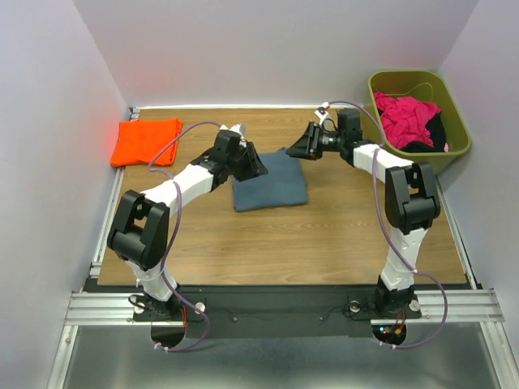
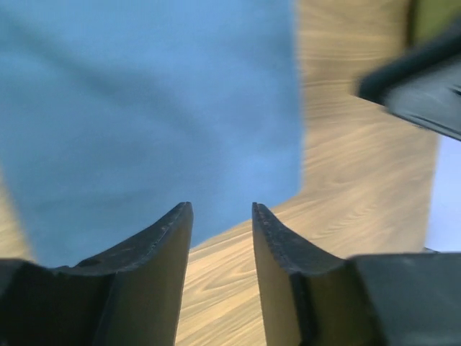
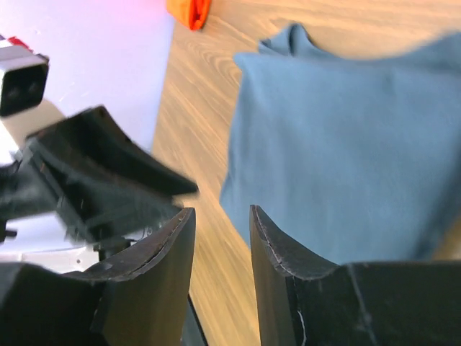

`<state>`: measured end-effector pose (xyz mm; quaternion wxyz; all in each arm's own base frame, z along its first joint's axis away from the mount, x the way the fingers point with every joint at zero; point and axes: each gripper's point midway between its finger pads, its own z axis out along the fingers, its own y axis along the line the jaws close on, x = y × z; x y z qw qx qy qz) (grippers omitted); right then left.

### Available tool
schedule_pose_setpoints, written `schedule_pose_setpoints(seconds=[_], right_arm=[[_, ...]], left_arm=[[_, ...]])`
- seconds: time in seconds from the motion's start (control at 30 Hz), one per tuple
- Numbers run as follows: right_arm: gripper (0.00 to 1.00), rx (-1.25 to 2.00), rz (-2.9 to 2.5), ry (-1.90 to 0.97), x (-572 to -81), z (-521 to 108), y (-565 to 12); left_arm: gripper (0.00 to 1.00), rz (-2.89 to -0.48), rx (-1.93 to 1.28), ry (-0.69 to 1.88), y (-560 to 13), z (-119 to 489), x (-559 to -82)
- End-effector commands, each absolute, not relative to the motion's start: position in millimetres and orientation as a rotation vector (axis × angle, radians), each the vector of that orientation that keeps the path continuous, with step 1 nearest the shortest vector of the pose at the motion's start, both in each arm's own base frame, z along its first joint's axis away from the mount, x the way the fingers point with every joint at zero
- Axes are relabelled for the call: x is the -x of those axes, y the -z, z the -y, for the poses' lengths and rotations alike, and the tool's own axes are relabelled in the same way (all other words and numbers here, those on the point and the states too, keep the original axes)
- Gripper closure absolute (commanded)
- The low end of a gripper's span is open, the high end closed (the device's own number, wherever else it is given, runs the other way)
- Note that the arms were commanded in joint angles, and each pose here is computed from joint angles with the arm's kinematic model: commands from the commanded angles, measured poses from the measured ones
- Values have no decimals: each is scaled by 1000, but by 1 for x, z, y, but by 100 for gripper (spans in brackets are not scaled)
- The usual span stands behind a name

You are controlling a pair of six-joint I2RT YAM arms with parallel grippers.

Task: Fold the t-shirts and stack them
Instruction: Neatly place the folded tshirt to the corner

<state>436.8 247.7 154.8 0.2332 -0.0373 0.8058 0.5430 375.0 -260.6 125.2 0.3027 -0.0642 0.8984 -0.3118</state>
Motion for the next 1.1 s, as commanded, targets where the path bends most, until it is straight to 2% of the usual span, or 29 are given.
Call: schedule_pose_setpoints(seconds=[0.0, 0.13, 0.27, 0.37, 0.47, 0.63, 0.77, 0.97, 1.07], right_arm=[[58, 96, -2217, -1492, -454, -269, -142], [60, 35, -2277, -1443, -465, -266, -101], [61, -62, -2352, -1396, -470, -248, -54], [61, -81, -2359, -1389, -475, -239, -45], [61, -50, -2321, -1402, -480, -241, -63], [61, 18, -2200, -1423, -502, -248, -120], [61, 18, -2170, -1448, -518, -252, -130], [61, -35, -2203, -1451, -535, -254, -101], [61, -65, -2235, -1433, -535, -253, -81]], left_arm=[[53, -2366, 98, 931, -133, 299, -378], [59, -2458, 118, 988, -93, 314, -361], [64, -2570, 190, 959, -42, 301, -342], [65, -2610, 220, 953, -27, 292, -332], [64, -2588, 213, 938, -35, 287, -332], [56, -2452, 145, 845, -89, 278, -360], [54, -2358, 189, 806, -118, 256, -400], [54, -2371, 207, 749, -100, 240, -438], [54, -2422, 250, 717, -69, 230, -451]])
